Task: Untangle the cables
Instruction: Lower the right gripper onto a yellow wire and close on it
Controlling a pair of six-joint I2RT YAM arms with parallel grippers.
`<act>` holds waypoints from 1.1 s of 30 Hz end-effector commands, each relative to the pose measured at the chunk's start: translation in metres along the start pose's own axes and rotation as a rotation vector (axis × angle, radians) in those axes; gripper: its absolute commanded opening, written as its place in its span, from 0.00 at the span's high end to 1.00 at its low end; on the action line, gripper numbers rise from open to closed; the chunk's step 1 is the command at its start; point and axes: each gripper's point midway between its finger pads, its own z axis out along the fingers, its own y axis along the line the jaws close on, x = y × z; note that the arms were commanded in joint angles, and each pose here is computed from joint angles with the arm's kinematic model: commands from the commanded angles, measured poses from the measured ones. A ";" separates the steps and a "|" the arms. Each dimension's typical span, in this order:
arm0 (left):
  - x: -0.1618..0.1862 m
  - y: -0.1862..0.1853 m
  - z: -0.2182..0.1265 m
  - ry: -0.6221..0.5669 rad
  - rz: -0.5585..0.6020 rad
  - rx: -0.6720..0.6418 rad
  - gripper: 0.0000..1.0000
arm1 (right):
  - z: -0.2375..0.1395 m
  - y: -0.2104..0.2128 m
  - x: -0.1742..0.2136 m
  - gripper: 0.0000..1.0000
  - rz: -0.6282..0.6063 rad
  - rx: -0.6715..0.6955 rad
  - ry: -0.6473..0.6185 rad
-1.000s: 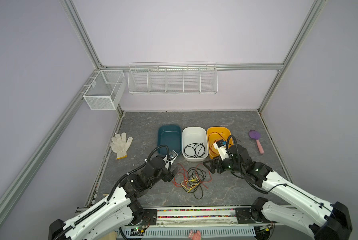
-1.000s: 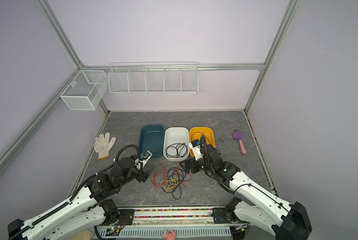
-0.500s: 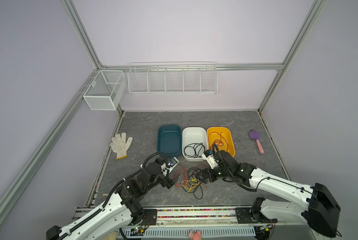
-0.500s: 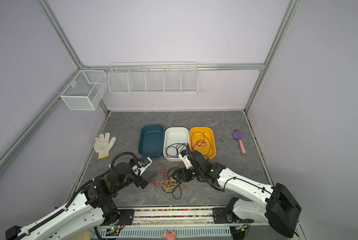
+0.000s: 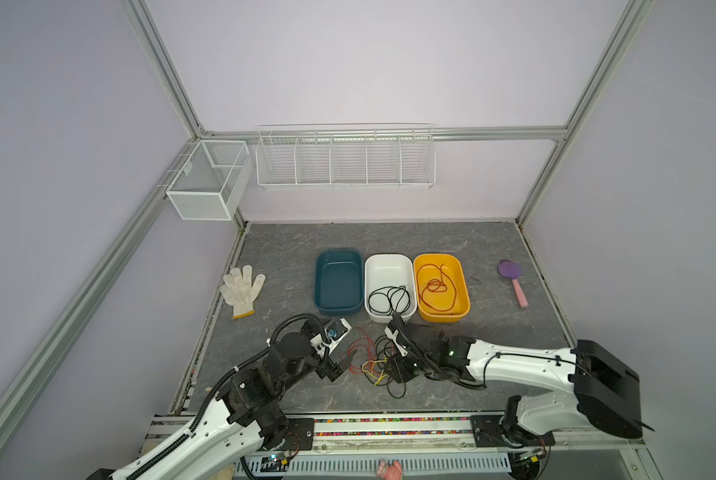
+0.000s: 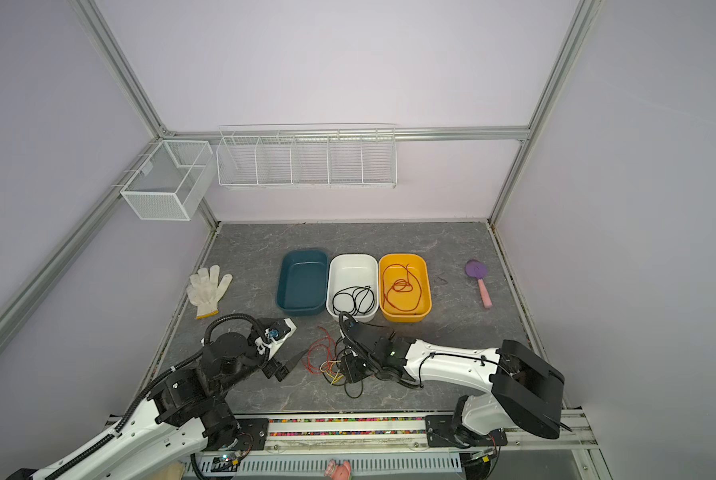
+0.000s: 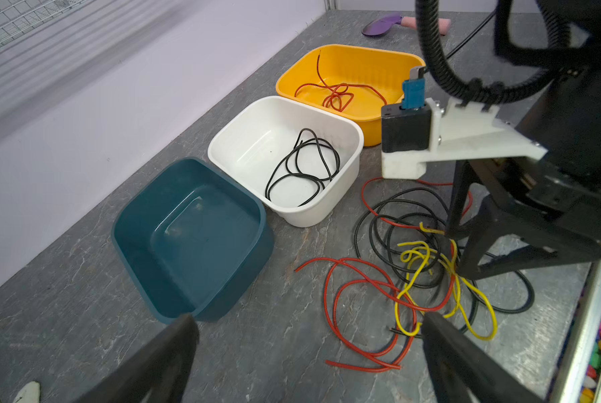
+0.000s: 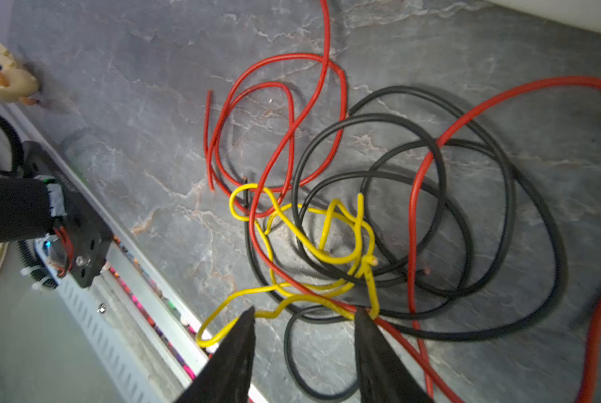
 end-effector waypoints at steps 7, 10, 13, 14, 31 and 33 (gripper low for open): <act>0.006 -0.003 -0.001 0.019 0.002 0.011 0.00 | -0.017 0.025 -0.007 0.39 0.031 0.073 -0.087; 0.006 -0.003 0.000 0.020 0.002 0.016 0.00 | -0.013 0.025 0.003 0.31 0.143 0.088 -0.050; 0.005 -0.004 -0.001 0.018 0.003 0.018 0.00 | -0.009 0.030 0.012 0.29 0.216 0.092 -0.034; 0.005 -0.004 -0.001 0.018 0.003 0.018 0.00 | -0.008 0.032 0.015 0.29 0.228 0.094 -0.035; 0.008 -0.010 0.000 0.022 0.025 0.051 0.00 | 0.014 0.038 0.018 0.49 0.282 0.119 -0.015; 0.008 -0.011 0.001 0.024 0.027 0.054 0.00 | 0.015 0.036 0.020 0.54 0.286 0.126 -0.014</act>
